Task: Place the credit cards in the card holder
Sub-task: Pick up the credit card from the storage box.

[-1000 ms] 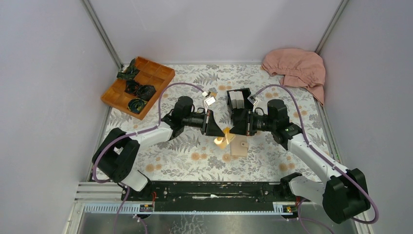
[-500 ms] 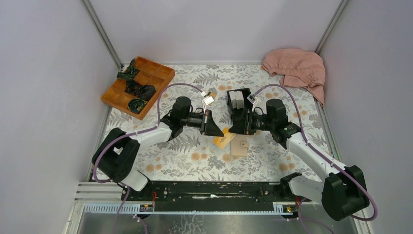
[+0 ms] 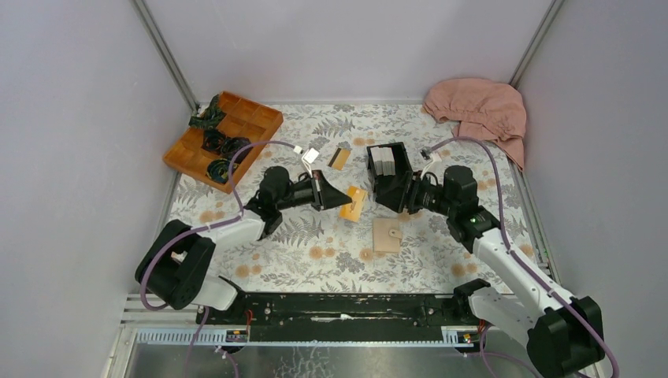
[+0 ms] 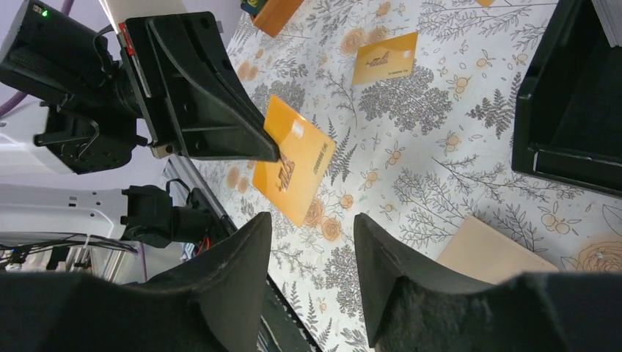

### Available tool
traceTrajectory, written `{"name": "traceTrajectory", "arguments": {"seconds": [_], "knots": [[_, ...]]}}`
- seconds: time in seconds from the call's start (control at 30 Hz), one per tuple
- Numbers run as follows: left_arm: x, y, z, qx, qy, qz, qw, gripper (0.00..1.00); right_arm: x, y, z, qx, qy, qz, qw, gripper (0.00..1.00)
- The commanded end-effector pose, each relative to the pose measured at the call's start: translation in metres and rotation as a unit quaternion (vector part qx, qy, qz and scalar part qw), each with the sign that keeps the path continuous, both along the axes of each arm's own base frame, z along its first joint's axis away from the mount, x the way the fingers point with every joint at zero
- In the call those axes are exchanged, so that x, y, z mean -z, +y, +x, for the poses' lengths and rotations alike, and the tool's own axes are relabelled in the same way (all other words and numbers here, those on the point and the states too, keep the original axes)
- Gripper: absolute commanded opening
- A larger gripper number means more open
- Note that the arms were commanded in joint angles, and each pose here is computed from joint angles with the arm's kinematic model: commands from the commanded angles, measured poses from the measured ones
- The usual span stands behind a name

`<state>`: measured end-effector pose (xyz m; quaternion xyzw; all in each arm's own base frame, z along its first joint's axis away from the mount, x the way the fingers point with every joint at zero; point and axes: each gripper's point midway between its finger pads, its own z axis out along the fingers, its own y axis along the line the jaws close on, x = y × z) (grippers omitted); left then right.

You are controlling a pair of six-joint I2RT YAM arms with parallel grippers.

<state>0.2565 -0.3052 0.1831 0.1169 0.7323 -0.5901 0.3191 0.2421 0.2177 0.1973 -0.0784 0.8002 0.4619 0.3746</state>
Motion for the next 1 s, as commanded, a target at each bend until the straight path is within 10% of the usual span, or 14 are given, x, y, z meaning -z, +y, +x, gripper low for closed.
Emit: {"name": "traceTrajectory", "arguments": {"seconds": [0.0, 0.97], "knots": [[-0.031, 0.005, 0.018, -0.077, -0.015, -0.08, 0.994, 0.0, 0.0, -0.002, 0.007, 0.028, -0.018, 0.029, 0.999, 0.52], [-0.023, -0.026, 0.01, -0.048, 0.042, -0.161, 0.985, 0.0, 0.01, 0.02, 0.007, -0.008, 0.008, 0.129, 0.992, 0.47]]}}
